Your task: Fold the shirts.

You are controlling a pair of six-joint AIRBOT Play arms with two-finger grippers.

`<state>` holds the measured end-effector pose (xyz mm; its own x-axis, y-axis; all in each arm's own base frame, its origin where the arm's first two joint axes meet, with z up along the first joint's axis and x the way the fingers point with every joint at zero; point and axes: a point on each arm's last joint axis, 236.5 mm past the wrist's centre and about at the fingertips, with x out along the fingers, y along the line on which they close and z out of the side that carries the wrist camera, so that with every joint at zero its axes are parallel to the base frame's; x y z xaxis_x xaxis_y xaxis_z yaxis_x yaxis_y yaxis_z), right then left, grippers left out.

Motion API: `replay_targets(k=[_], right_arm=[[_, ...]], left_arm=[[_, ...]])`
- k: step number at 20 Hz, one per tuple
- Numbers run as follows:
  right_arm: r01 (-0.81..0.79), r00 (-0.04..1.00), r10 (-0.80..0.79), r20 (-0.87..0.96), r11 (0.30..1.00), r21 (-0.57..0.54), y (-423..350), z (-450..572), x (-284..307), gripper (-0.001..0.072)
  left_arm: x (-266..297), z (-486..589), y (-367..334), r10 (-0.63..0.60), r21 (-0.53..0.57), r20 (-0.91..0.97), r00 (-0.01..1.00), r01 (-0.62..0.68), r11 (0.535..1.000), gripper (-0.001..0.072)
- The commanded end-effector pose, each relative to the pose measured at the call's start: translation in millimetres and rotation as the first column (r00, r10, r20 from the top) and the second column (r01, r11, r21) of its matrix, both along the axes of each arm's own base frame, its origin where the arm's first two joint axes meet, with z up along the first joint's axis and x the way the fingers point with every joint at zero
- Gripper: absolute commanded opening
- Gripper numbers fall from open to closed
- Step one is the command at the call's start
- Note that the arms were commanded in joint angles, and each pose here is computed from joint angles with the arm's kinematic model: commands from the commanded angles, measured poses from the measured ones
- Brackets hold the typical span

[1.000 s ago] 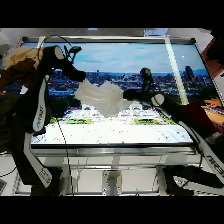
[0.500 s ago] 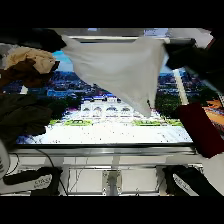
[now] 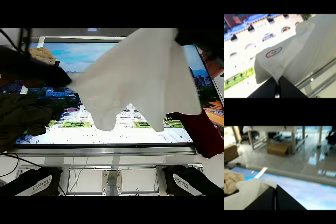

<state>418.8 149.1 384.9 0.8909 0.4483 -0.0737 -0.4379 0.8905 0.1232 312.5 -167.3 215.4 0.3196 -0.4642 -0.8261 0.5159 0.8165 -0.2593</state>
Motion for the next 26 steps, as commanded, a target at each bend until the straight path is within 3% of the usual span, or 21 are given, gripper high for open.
replay_targets(k=[1, 5, 8, 9, 10, 11, 12, 15, 18, 22, 24, 26], right_arm=[[-0.061, 0.954, 0.068, -0.293, 0.998, 0.035, 33.1, -118.0, 67.0, 0.0025], [-0.046, 0.791, 0.121, -0.599, 0.989, 0.140, 63.7, -284.7, 120.9, 0.0027], [0.057, 0.750, 0.118, -0.650, 0.969, 0.241, 68.4, -337.3, 147.8, 0.0038], [0.089, 0.757, 0.107, -0.645, 0.960, 0.264, 66.6, -340.7, 155.5, 0.0139], [0.104, 0.769, 0.095, -0.633, 0.958, 0.269, 64.0, -338.3, 160.1, 0.0313], [0.112, 0.783, 0.083, -0.617, 0.956, 0.271, 60.9, -331.7, 163.2, 0.0407], [0.116, 0.794, 0.075, -0.603, 0.955, 0.272, 56.0, -323.3, 164.8, 0.0413], [0.075, 0.828, 0.049, -0.558, 0.978, 0.197, 24.3, -287.4, 156.3, 0.0410], [0.047, 0.764, -0.034, -0.645, 0.999, 0.003, -38.6, -281.1, 115.7, 0.0409], [0.003, 0.536, -0.079, -0.841, 0.996, -0.091, -102.2, -307.6, 23.8, 0.0409], [0.029, 0.453, -0.081, -0.888, 0.997, -0.076, -116.0, -328.4, -16.4, 0.0409], [0.087, 0.357, -0.063, -0.932, 0.996, -0.034, -119.9, -358.2, -61.4, 0.0409]], left_arm=[[-18.1, -123.8, 26.5, 0.092, 0.157, -0.249, 0.964, -0.054, 0.986, 0.0012], [-25.0, -234.5, 55.3, 0.234, 0.270, -0.281, 0.931, -0.158, 0.950, 0.0013], [2.8, -254.7, 53.9, 0.297, 0.218, -0.167, 0.940, -0.258, 0.941, 0.0013], [21.3, -248.2, 51.4, 0.320, 0.179, -0.101, 0.942, -0.299, 0.937, 0.0025], [45.2, -235.3, 48.1, 0.346, 0.122, -0.015, 0.938, -0.342, 0.932, 0.0202], [67.5, -218.1, 45.3, 0.361, 0.068, 0.069, 0.930, -0.366, 0.928, 0.0526], [90.2, -195.1, 45.3, 0.378, 0.016, 0.157, 0.913, -0.385, 0.923, 0.0715], [137.4, -111.0, 74.9, 0.422, -0.043, 0.343, 0.839, -0.435, 0.900, 0.0700], [126.5, -81.1, 144.9, 0.456, 0.114, 0.353, 0.817, -0.521, 0.846, 0.0699], [61.5, -132.6, 201.4, 0.575, 0.246, 0.169, 0.801, -0.599, 0.762, 0.0698], [17.3, -182.0, 192.5, 0.637, 0.219, 0.027, 0.770, -0.627, 0.748, 0.0698], [-32.8, -227.8, 156.3, 0.647, 0.155, -0.154, 0.747, -0.628, 0.763, 0.0697]])
